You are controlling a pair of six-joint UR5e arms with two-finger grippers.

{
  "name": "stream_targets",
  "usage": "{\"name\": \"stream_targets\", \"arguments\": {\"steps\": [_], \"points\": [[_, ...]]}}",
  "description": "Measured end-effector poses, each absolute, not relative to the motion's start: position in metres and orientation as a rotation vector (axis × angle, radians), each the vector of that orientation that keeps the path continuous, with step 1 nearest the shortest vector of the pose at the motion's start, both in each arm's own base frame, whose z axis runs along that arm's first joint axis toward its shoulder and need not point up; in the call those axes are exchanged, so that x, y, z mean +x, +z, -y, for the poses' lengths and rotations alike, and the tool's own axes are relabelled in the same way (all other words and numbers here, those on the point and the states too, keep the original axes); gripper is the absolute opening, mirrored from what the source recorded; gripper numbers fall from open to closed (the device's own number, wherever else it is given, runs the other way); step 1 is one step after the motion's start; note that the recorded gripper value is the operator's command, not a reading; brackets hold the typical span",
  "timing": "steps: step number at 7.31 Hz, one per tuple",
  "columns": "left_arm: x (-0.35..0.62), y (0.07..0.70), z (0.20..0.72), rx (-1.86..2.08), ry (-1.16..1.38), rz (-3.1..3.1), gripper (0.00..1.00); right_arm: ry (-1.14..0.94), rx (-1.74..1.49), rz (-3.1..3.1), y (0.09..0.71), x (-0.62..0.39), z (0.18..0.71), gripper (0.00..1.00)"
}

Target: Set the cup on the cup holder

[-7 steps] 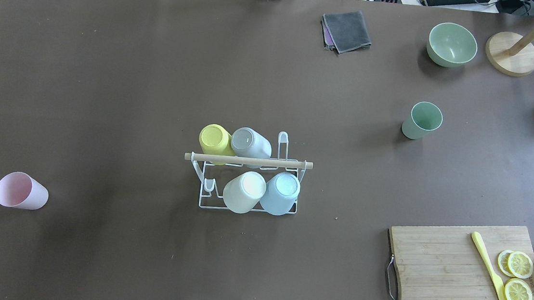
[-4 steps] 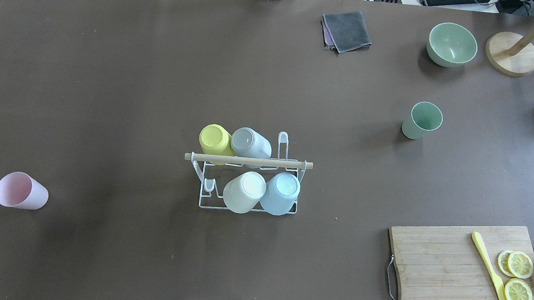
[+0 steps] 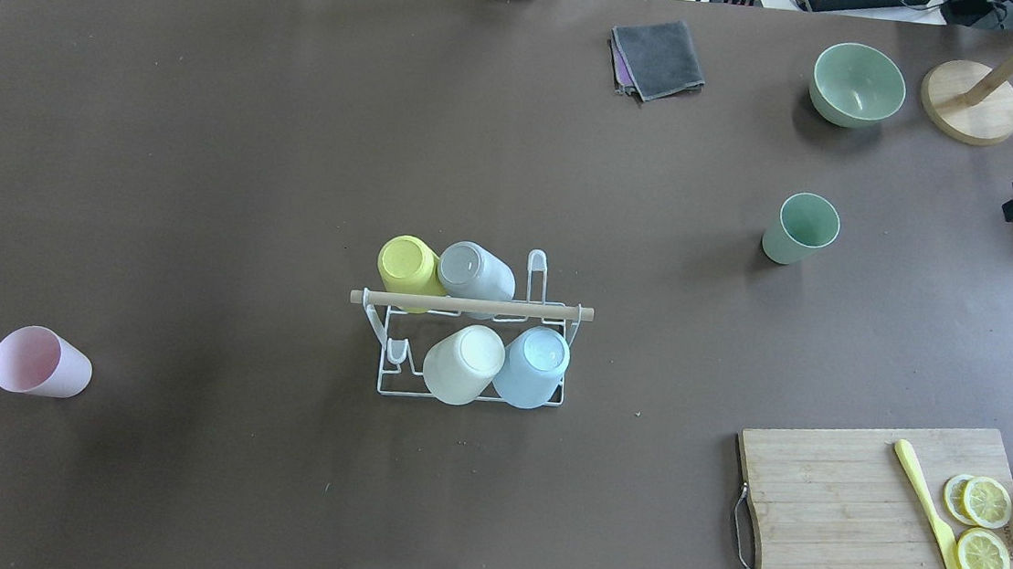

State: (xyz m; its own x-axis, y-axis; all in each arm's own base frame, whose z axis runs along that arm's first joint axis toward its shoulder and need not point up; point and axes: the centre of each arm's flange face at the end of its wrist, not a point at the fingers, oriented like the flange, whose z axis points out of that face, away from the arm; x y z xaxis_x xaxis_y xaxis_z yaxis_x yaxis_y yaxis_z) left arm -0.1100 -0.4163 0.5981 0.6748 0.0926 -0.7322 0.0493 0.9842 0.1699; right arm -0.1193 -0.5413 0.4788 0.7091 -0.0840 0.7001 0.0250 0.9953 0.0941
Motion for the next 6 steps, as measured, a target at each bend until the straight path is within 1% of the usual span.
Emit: {"name": "stream_targets", "arguments": {"steps": [2,3,5,6], "points": [[-0.109,0.602,0.419,0.177,0.032,-0.835,0.98,-0.072,0.077,0.811,0.43,-0.18,0.546,1.0],[-0.106,0.606,0.424,0.17,0.038,-0.836,0.98,-0.084,0.069,0.814,0.414,-0.203,0.558,1.0],[-0.086,0.607,0.45,0.132,0.078,-0.84,0.98,-0.088,0.039,0.811,0.403,-0.233,0.597,1.0],[-0.066,0.592,0.476,0.111,0.118,-0.84,0.98,-0.083,0.013,0.817,0.4,-0.244,0.622,1.0]]}}
